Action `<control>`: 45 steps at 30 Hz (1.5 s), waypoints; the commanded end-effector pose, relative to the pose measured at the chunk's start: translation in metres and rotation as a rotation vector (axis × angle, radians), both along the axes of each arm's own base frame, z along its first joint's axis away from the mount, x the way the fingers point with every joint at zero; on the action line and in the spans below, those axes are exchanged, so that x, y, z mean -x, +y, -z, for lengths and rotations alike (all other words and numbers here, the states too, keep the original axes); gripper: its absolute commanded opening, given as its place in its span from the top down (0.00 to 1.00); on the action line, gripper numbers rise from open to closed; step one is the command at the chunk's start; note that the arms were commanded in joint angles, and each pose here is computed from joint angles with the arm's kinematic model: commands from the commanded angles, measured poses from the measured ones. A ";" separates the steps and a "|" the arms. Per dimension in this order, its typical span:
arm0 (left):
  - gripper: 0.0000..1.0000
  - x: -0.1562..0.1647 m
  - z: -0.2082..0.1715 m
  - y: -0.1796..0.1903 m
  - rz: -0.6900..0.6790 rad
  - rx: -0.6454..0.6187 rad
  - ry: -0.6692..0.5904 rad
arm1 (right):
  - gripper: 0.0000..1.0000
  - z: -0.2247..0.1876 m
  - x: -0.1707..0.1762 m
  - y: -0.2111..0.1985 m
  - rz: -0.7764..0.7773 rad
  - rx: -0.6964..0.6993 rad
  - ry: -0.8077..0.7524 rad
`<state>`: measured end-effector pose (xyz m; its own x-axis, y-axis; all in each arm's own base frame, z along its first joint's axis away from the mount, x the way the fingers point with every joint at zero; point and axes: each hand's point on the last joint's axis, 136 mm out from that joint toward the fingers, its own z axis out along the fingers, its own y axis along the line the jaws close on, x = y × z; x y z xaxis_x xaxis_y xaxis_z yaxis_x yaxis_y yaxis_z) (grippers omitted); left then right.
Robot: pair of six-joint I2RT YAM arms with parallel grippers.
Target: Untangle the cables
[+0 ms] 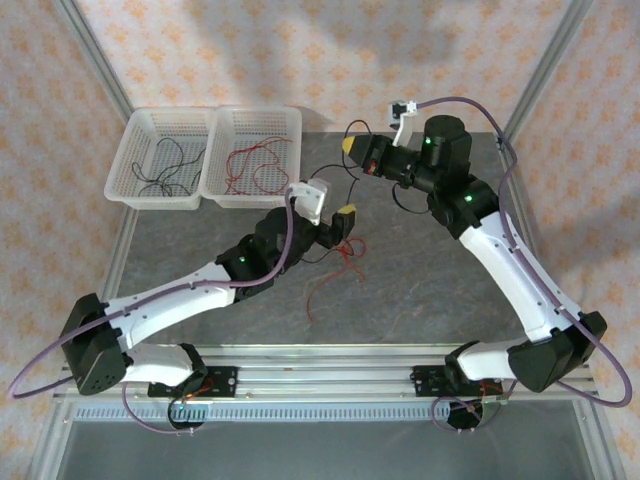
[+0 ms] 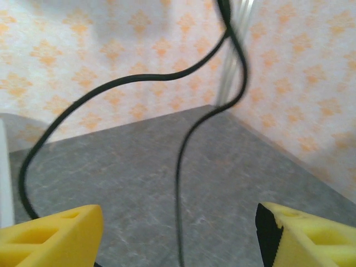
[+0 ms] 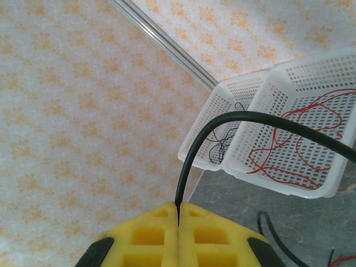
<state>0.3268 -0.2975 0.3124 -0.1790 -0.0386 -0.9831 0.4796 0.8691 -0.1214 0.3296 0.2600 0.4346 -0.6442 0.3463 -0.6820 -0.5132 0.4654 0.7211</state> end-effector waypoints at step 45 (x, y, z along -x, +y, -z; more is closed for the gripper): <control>1.00 0.015 -0.136 0.020 -0.013 0.181 -0.230 | 0.79 0.121 -0.051 -0.048 0.347 0.269 0.072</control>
<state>0.3167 -0.2871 0.4117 -0.0057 -0.1482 -0.9889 0.5094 0.8506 -0.1304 0.3771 0.2175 0.3364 -0.5684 0.4284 -0.7024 -0.2487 0.7244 0.6430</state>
